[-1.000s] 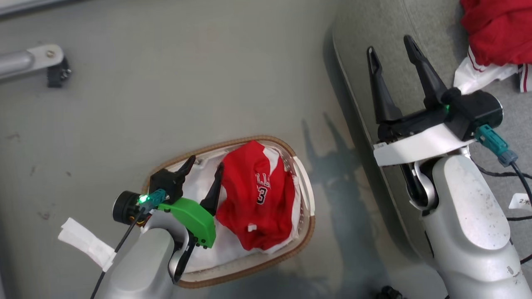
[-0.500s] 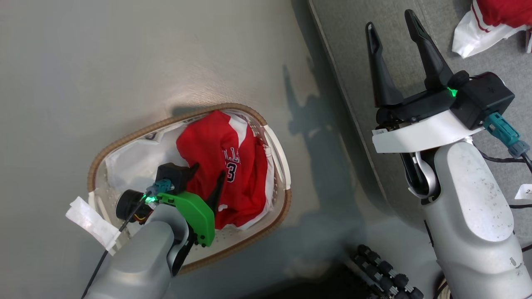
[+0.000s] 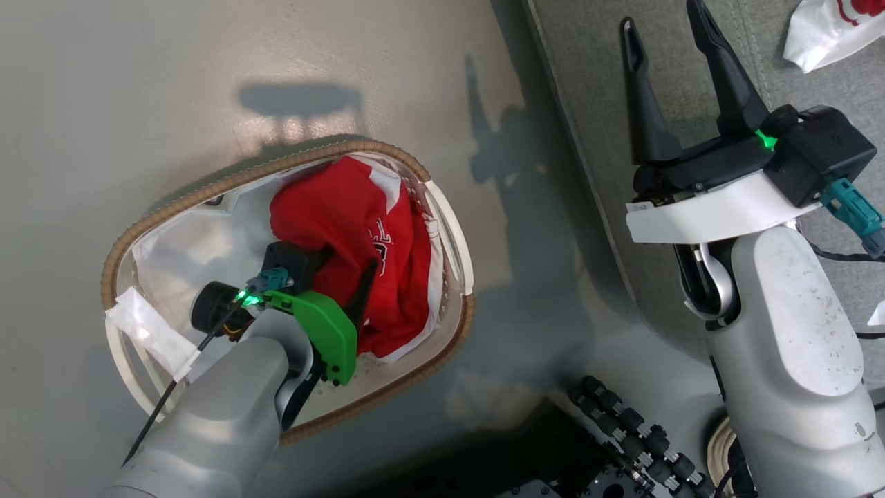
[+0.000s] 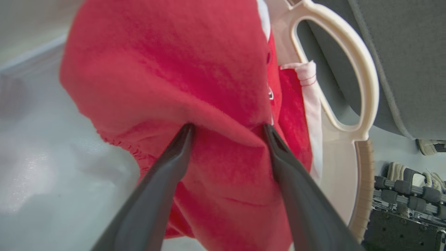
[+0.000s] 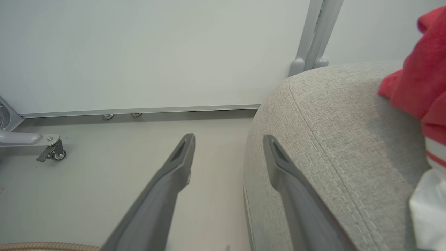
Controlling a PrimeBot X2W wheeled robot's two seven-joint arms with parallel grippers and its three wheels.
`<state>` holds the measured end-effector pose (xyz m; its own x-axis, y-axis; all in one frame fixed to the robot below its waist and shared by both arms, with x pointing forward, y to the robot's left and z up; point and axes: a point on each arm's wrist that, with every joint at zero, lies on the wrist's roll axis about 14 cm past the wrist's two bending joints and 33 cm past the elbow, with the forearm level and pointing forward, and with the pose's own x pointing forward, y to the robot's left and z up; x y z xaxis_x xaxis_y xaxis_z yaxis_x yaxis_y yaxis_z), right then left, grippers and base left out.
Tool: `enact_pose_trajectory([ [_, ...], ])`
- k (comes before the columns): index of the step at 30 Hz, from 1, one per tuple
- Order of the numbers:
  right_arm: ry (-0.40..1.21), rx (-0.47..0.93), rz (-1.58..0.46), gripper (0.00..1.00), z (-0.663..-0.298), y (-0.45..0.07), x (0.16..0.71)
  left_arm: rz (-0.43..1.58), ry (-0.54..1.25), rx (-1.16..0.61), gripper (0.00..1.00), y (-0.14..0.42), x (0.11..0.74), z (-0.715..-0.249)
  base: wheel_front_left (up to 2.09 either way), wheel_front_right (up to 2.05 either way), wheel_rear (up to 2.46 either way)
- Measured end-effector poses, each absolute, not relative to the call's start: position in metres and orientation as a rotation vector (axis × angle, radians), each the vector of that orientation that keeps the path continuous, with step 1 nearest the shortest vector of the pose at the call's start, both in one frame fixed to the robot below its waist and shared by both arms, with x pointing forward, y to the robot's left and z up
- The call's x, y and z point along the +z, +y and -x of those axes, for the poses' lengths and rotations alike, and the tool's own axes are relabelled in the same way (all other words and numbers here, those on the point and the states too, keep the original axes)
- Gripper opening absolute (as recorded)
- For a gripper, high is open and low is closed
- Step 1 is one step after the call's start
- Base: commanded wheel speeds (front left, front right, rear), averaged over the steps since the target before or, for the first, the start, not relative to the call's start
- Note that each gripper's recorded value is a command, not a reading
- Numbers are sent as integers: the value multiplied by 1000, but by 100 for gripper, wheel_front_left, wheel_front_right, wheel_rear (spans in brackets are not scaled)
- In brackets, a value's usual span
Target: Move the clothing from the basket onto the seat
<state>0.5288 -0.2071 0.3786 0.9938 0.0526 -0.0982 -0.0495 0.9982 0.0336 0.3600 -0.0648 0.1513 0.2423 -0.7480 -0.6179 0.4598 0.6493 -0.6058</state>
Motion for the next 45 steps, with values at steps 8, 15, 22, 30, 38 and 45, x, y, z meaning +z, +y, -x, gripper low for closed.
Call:
enact_pose_trajectory([
  [8, 92, 70, -37, 100, -532, -199, 381, 332, 1028, -864, 0, -63, 160, -357, 0, 0, 0],
  [15, 68, 67, -38, 100, -525, -199, 402, 340, 971, -834, 0, -56, 187, -369, 0, 0, 0],
  [22, 61, 60, -31, 100, -506, -198, 422, 346, 875, -796, 0, -45, 228, -374, 0, 0, 0],
  [30, 42, 58, -48, 100, -480, -193, 446, 333, 716, -779, 0, -34, 286, -371, 0, 0, 0],
  [38, 10, 81, -75, 100, -458, -179, 467, 306, 503, -720, 0, -12, 350, -379, 0, 0, 0],
  [45, -5, 92, -95, 100, -437, -172, 479, 307, 293, -668, 0, -1, 415, -386, 0, 0, 0],
])
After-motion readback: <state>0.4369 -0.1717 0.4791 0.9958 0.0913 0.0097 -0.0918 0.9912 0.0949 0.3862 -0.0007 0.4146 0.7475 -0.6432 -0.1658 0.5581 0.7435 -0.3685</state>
